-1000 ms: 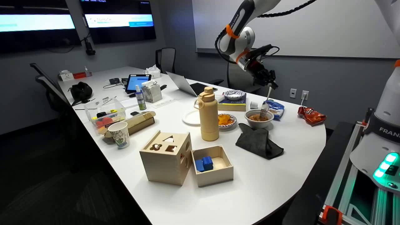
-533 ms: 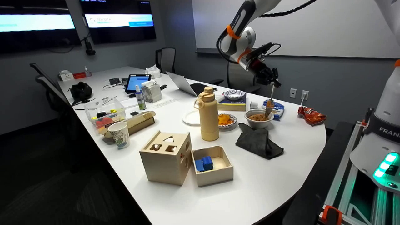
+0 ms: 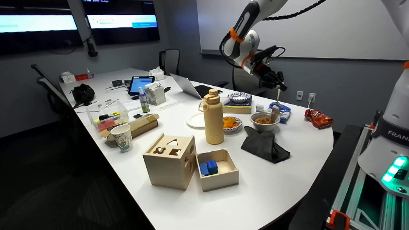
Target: Use the spatula to stir the contents in the bowl
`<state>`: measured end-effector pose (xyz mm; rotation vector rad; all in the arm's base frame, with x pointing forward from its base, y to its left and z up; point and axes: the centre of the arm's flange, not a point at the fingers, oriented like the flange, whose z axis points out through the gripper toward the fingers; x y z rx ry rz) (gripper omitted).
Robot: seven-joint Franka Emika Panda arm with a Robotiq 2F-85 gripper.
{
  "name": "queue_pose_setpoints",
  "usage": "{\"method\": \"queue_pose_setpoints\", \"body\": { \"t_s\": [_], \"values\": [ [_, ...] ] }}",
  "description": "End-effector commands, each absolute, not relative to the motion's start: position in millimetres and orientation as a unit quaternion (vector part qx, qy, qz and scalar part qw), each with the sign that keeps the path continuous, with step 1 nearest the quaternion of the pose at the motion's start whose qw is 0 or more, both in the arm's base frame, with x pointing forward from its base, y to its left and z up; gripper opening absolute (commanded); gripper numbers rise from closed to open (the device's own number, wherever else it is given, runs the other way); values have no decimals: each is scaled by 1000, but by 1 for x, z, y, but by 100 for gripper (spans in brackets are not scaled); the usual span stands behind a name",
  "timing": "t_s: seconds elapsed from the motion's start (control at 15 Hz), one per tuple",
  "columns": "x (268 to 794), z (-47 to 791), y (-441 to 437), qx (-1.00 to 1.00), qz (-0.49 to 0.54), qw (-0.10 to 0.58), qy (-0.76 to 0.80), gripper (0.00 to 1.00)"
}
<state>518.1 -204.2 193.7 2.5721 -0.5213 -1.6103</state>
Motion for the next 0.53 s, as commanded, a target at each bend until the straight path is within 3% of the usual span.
{"method": "queue_pose_setpoints", "body": {
  "t_s": [0.0,0.47],
  "values": [
    [526,199,-196,846,-511,10,-150,1],
    [534,211,-198,877,-453,15,-159,1]
  ]
}}
